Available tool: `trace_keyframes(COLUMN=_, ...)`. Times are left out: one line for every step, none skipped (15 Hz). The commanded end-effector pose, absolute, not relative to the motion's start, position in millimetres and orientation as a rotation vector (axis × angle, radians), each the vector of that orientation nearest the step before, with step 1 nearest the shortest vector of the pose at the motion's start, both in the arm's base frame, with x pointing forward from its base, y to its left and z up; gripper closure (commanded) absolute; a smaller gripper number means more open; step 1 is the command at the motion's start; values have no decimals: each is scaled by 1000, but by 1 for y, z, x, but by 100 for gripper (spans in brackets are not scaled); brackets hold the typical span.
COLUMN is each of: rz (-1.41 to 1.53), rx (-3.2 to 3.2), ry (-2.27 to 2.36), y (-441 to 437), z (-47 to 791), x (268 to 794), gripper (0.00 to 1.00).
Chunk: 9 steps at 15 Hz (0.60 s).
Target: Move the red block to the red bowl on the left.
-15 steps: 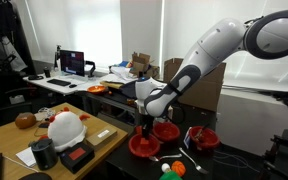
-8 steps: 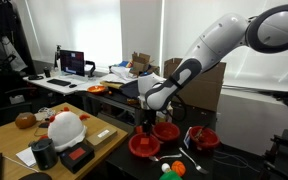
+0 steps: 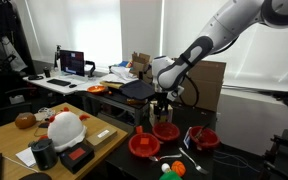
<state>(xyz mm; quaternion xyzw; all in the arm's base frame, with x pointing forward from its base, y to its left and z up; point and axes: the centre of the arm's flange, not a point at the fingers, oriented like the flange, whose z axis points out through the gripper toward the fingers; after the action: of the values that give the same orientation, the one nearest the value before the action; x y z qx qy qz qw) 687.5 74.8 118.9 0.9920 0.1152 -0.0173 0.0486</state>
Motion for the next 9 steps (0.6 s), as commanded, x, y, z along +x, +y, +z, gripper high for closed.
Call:
trace_keyframes(rz=-62, rx=3072, ry=164, y=35, z=174, x=647, gripper=0)
trace_keyframes(rz=-60, rx=3090, ry=112, y=22, z=185, x=640, gripper=0)
trace_keyframes(rz=-61, rx=3112, ry=64, y=10, z=195, x=634, gripper=0)
trace_keyframes(rz=-68, rx=3131, ry=8, y=-3, z=205, x=625, gripper=0)
trace_keyframes(rz=-64, rx=3148, ry=-43, y=-15, z=213, x=617, gripper=0)
trace_keyframes(rz=-68, rx=3172, ry=-93, y=-26, z=223, x=609, gripper=0)
trace_keyframes(rz=-75, rx=3200, ry=-128, y=-35, z=232, x=601, gripper=0)
trace_keyframes(rz=-60, rx=3219, ry=-164, y=-43, z=239, x=594, gripper=0)
trace_keyframes(rz=-52, rx=3244, ry=-196, y=-47, z=247, x=589, gripper=0)
